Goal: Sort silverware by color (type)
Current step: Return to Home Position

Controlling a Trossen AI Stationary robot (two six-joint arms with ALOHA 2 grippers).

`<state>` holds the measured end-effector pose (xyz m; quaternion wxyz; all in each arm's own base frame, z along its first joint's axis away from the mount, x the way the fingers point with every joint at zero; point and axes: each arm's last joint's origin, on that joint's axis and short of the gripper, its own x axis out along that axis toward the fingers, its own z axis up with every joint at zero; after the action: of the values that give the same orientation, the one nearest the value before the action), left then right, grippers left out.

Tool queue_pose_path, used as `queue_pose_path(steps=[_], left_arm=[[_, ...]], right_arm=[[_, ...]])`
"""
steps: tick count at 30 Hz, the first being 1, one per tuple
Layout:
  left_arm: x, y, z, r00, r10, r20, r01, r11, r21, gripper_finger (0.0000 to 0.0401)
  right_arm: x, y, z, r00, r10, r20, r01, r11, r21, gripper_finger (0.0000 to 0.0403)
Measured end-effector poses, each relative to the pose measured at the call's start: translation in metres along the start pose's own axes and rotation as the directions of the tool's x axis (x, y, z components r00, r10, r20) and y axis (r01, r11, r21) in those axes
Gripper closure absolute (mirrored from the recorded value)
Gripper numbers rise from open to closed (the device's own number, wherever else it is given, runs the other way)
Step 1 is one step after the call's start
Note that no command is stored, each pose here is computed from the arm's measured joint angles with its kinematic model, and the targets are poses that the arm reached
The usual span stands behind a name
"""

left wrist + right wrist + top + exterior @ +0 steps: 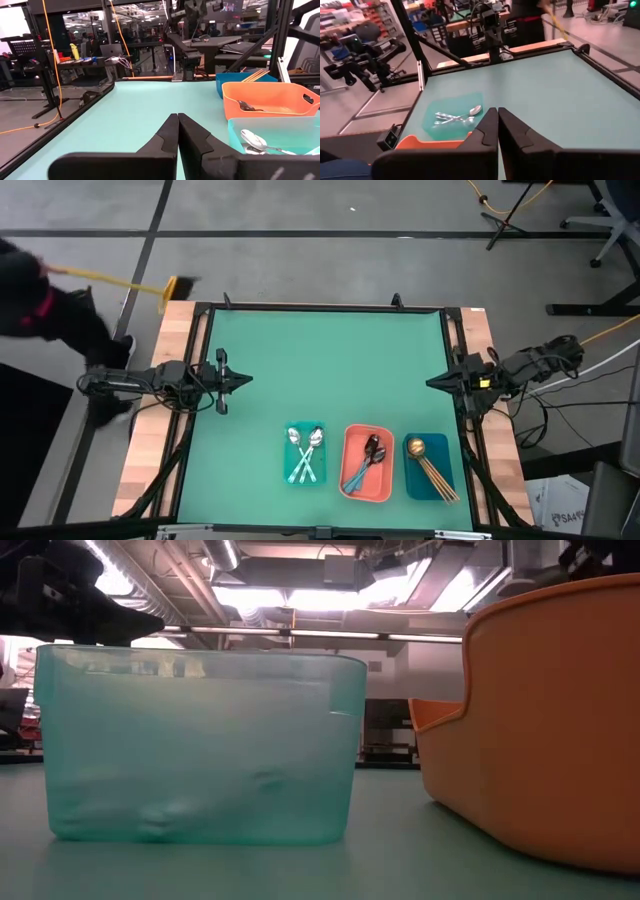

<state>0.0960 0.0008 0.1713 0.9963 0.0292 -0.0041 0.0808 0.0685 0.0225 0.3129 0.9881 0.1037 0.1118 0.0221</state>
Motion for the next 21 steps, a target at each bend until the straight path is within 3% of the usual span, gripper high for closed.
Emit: queue_pose_path(steps=[6, 14, 21], left_arm=[[0.0, 0.0, 0.0, 1.0, 0.0, 0.0, 0.0, 1.0, 0.0, 0.0401], [0.0, 0.0, 0.0, 1.0, 0.001, 0.0, -0.001, 1.0, 0.0, 0.0401], [0.0, 0.0, 0.0, 1.0, 0.0, 0.0, 0.0, 1.0, 0.0, 0.0401]], right_arm=[[0.006, -0.005, -0.027, 0.999, 0.037, 0.023, -0.037, 0.999, 0.003, 0.0402], [0.024, -0.005, -0.054, 0.99, 0.099, 0.097, -0.088, 0.989, -0.116, 0.0402], [0.037, -0.005, -0.076, 0.99, 0.124, 0.072, -0.112, 0.982, -0.15, 0.0402]])
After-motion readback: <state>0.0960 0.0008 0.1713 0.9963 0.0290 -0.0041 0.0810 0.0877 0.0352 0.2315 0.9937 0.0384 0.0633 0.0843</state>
